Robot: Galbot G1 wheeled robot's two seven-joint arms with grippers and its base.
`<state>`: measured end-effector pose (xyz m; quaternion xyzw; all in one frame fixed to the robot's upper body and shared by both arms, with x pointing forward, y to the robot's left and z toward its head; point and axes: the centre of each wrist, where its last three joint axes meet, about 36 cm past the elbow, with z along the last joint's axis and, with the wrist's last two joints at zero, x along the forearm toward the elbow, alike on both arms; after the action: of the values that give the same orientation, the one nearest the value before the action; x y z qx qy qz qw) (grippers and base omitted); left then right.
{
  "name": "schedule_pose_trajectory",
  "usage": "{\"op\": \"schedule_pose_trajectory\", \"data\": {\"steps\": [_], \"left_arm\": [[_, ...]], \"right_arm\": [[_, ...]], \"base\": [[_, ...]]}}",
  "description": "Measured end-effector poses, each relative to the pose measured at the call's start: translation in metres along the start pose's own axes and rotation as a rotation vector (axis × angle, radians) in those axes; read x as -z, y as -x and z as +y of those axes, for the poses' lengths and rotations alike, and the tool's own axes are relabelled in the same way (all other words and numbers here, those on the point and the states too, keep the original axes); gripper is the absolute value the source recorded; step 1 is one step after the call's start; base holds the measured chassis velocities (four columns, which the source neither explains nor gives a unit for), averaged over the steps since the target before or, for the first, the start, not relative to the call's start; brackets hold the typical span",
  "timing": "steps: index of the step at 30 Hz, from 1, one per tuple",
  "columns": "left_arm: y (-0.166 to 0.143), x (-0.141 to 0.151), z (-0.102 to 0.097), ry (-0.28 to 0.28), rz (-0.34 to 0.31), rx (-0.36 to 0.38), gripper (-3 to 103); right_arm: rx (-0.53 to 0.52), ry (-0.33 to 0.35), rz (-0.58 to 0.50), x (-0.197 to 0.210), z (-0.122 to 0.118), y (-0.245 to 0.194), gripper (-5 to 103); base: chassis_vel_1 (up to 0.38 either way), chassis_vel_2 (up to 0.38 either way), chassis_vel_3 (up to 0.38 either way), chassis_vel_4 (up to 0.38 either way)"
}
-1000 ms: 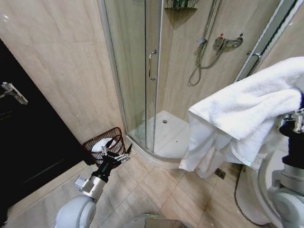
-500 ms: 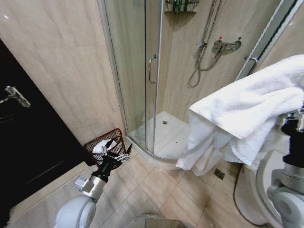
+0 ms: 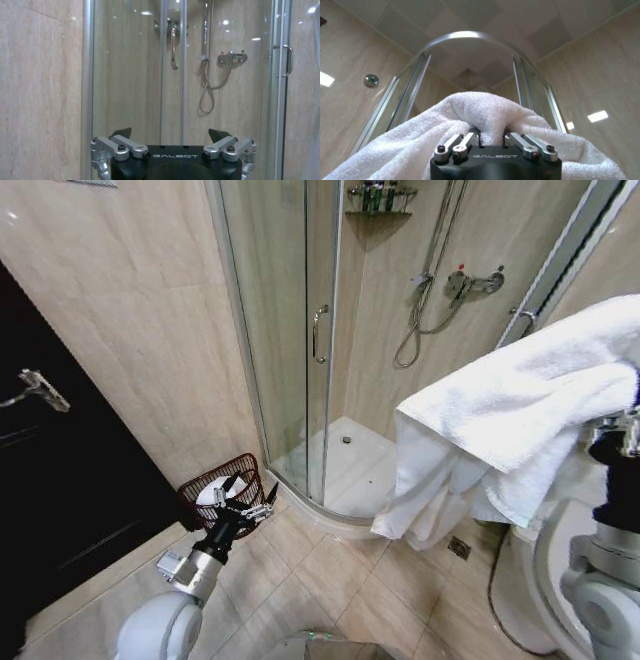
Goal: Discard the used towel into the hamper.
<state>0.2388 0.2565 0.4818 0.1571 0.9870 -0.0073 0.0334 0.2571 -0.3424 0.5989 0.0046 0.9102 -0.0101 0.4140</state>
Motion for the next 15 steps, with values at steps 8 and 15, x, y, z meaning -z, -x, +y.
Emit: {"op": "schedule_pose_trajectory", "data": {"steps": [8, 15], "left_arm": [[0.0, 0.0, 0.0, 0.0, 0.0, 0.0, 100], [0.0, 0.0, 0.0, 0.0, 0.0, 0.0, 100]], "right_arm": [[-0.004, -0.01, -0.003, 0.0016, -0.0018, 0.0023, 22], [-0.002, -0.01, -0.001, 0.0014, -0.0014, 0.0031, 22]], "base": [[0.0, 0.0, 0.0, 0.0], [0.0, 0.0, 0.0, 0.0]]}}
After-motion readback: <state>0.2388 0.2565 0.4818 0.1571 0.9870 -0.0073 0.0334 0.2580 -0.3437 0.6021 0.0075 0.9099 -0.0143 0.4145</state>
